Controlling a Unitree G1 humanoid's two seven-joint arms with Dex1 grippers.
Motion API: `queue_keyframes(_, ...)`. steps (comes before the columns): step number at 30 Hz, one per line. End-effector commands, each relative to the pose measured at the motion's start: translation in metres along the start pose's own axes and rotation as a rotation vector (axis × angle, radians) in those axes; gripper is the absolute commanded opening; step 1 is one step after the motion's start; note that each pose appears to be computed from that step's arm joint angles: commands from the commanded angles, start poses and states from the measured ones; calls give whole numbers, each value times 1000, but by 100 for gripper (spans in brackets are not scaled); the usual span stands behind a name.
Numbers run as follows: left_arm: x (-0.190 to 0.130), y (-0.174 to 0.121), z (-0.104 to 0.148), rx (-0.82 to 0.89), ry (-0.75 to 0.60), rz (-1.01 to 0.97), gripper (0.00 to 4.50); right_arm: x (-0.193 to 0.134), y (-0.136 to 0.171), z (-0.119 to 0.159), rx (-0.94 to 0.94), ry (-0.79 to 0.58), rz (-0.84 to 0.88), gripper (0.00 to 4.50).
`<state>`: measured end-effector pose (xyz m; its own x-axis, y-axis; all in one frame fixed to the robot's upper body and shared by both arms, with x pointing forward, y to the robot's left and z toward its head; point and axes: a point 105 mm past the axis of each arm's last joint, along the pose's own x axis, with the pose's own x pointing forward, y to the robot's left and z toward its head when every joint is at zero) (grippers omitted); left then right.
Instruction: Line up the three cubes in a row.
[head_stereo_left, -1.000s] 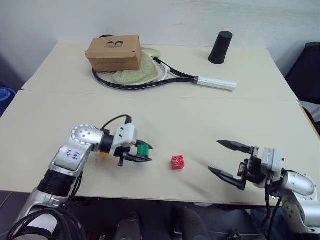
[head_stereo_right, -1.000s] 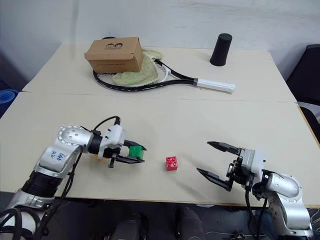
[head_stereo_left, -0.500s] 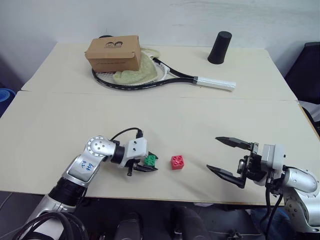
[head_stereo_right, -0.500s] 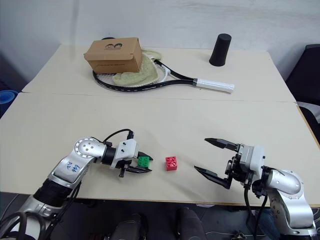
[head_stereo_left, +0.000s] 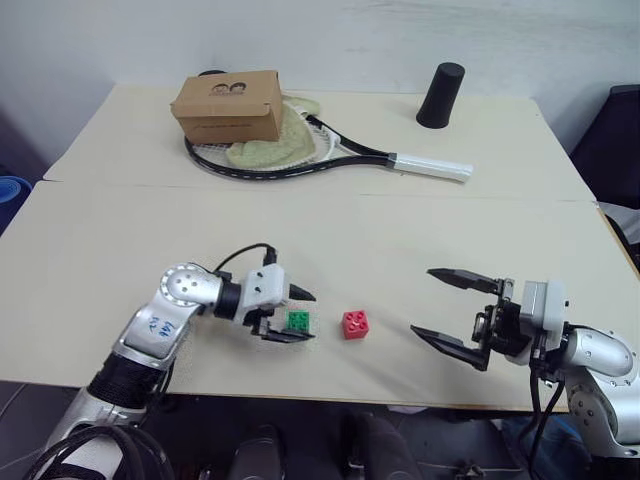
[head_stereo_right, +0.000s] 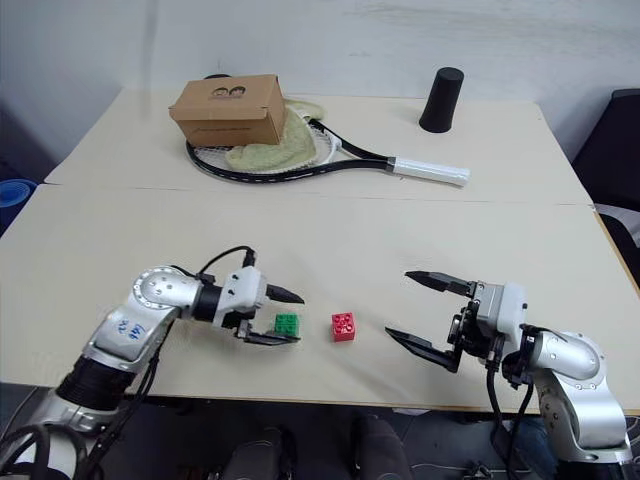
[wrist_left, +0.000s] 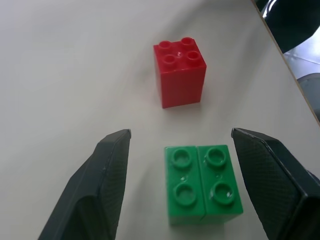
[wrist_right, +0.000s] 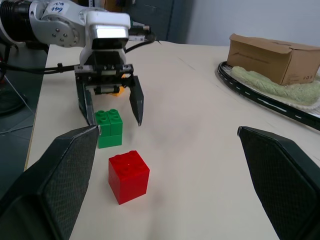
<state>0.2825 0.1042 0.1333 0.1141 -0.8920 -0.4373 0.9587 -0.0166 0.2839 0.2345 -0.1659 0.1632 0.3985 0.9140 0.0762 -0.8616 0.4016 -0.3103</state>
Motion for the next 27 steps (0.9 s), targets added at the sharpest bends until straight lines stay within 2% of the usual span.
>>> queue_keyframes(1,-22,5,29,82,-70,30,332,-2,0,3,-13,-17,13,450)
queue_keyframes(3,-44,9,39,77,-106,83,332,-1,0,4,-15,-30,23,450)
queue_keyframes(5,-66,10,34,48,-93,134,332,1,-2,6,-23,-46,30,450)
queue_keyframes(7,-97,11,14,-46,-55,244,332,5,-3,9,-44,-64,35,450)
queue_keyframes(10,-146,4,-22,-185,-29,481,387,14,-3,14,-63,-101,50,450)
queue_keyframes(12,-169,-8,-39,-236,-11,595,444,19,-1,16,-69,-121,59,450)
queue_keyframes(16,-216,-42,-61,-306,-21,877,448,31,10,22,-36,-171,161,450)
queue_keyframes(19,-228,-69,-75,-385,2,956,448,37,16,21,-38,-172,228,450)
queue_keyframes(21,-220,-74,-74,-392,8,951,448,40,15,17,-29,-174,239,450)
queue_keyframes(24,-204,-68,-68,-395,-6,923,448,40,13,14,-12,-169,247,450)
queue_keyframes(27,-168,-44,-51,-388,-79,856,448,37,13,9,-2,-150,274,450)
